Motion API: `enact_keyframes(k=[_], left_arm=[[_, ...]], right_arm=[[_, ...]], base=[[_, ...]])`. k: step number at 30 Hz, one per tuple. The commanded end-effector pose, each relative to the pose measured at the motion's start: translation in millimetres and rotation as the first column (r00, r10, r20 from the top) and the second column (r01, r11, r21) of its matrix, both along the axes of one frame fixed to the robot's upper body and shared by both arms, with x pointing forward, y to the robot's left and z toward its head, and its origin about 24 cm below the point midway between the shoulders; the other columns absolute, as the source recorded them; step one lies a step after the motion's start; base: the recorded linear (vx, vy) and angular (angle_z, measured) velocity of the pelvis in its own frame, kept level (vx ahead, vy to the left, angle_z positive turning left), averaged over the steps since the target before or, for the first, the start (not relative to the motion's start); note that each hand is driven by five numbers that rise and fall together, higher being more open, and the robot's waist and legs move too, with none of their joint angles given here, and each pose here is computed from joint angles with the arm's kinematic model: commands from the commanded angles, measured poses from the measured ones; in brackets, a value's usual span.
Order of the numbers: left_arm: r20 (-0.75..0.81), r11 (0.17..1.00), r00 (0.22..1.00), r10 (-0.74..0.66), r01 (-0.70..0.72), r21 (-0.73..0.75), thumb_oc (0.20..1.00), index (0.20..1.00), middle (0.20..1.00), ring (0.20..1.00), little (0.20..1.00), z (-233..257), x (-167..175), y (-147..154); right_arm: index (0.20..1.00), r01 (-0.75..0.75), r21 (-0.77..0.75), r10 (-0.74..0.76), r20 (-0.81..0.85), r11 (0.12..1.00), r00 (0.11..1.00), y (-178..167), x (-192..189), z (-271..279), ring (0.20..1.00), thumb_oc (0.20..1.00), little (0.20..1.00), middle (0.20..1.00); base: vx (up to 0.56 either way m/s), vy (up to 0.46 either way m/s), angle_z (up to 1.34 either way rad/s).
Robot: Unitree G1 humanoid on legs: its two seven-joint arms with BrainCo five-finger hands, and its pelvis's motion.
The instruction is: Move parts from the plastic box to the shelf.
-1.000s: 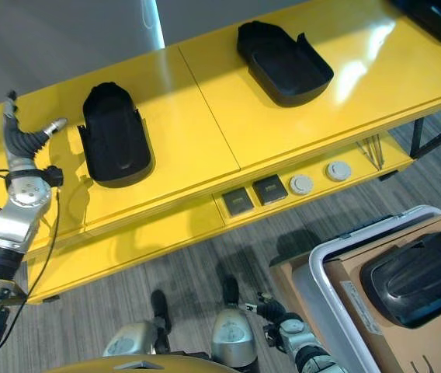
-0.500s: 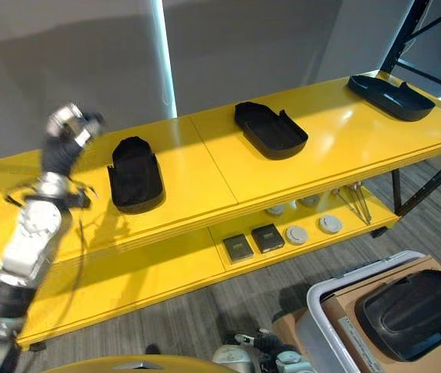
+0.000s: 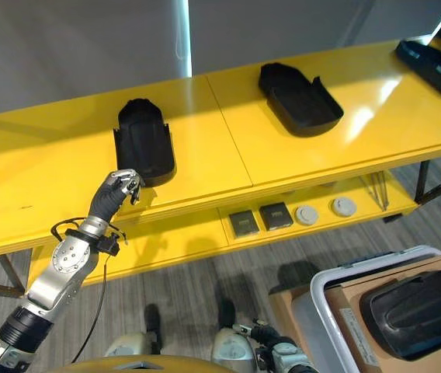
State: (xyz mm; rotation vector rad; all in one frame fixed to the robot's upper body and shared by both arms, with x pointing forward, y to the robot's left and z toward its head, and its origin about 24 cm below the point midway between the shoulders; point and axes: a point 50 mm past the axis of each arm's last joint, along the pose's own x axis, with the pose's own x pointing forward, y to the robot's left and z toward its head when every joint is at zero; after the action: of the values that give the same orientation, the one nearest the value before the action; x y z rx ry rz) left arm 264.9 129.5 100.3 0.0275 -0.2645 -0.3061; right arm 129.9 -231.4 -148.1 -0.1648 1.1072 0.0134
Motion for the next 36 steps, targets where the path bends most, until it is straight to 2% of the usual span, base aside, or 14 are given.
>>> enact_keyframes(k=[1, 17, 31, 36], left_arm=[[0.187, 1.0, 0.982, -0.026, 0.025, 0.005, 0.2, 0.2, 0.2, 0.2, 0.2, 38.6, 12.5, -8.1], [0.099, 0.999, 0.994, 0.047, -0.048, 0.007, 0.2, 0.2, 0.2, 0.2, 0.2, 27.4, 27.4, -12.3], [0.115, 0.968, 0.962, 0.249, -0.252, 0.008, 0.2, 0.2, 0.2, 0.2, 0.2, 29.8, 41.5, 6.4], [0.125, 0.963, 0.956, 0.265, -0.268, 0.009, 0.2, 0.2, 0.2, 0.2, 0.2, 35.2, 46.9, 7.0]], right_arm=[[1.0, -0.02, -0.017, 0.02, 0.029, 1.0, 0.999, 0.1, 15.2, 4.6, 1.0, 1.0, 1.0, 1.0], [1.0, -0.006, -0.037, 0.008, 0.039, 0.999, 0.999, -8.5, 16.6, 7.8, 1.0, 1.0, 1.0, 1.0], [1.0, -0.032, -0.034, 0.033, 0.035, 0.999, 0.999, -4.9, 15.6, 7.6, 1.0, 1.0, 1.0, 1.0], [1.0, -0.036, -0.031, 0.037, 0.04, 0.999, 0.999, -3.1, 17.8, 8.1, 1.0, 1.0, 1.0, 1.0]], base=[[0.0, 0.0, 0.0], [0.02, 0.008, -0.03], [0.01, 0.001, -0.01], [0.0, 0.0, 0.0]])
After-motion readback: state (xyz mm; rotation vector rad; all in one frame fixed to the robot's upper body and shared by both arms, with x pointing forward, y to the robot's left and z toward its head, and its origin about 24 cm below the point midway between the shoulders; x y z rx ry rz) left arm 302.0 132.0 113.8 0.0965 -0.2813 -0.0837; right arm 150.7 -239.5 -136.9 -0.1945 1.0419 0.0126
